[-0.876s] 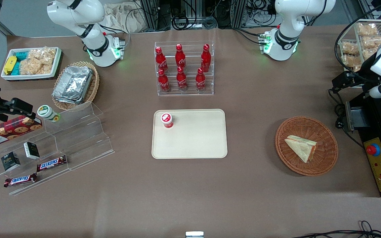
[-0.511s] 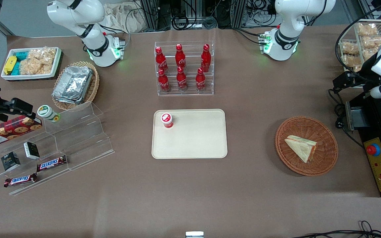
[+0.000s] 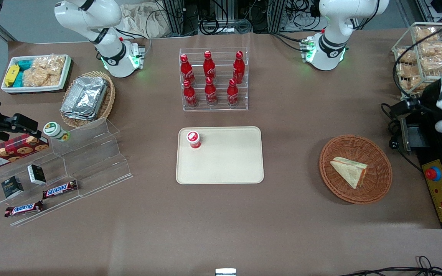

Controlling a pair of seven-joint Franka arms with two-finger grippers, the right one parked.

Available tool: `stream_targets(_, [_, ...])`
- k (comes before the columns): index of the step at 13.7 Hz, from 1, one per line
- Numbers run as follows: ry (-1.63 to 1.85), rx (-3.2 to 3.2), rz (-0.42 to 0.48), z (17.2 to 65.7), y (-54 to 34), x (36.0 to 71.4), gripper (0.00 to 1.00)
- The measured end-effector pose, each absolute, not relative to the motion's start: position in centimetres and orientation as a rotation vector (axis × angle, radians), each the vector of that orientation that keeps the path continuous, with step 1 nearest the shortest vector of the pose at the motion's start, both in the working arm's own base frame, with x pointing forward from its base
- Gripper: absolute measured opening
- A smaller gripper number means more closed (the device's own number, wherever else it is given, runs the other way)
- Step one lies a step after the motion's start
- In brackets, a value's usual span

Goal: Place sandwich from basket to tray
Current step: 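Move the left gripper over the wicker basket above the wrapped sandwich, then lower the left gripper and close it on the wrapped sandwich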

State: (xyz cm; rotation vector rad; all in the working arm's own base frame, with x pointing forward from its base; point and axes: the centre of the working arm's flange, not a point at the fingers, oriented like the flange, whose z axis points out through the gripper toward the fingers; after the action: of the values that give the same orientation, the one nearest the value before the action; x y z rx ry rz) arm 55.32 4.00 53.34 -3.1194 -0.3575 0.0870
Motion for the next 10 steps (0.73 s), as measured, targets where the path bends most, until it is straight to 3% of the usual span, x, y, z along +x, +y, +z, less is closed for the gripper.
stream_targets(4, [-0.633, -3.192, 0.115, 46.2, 7.3, 58.9, 1.0])
stream_targets(10, [-0.906, -3.185, 0.076, 35.2, 7.7, 62.9, 1.0])
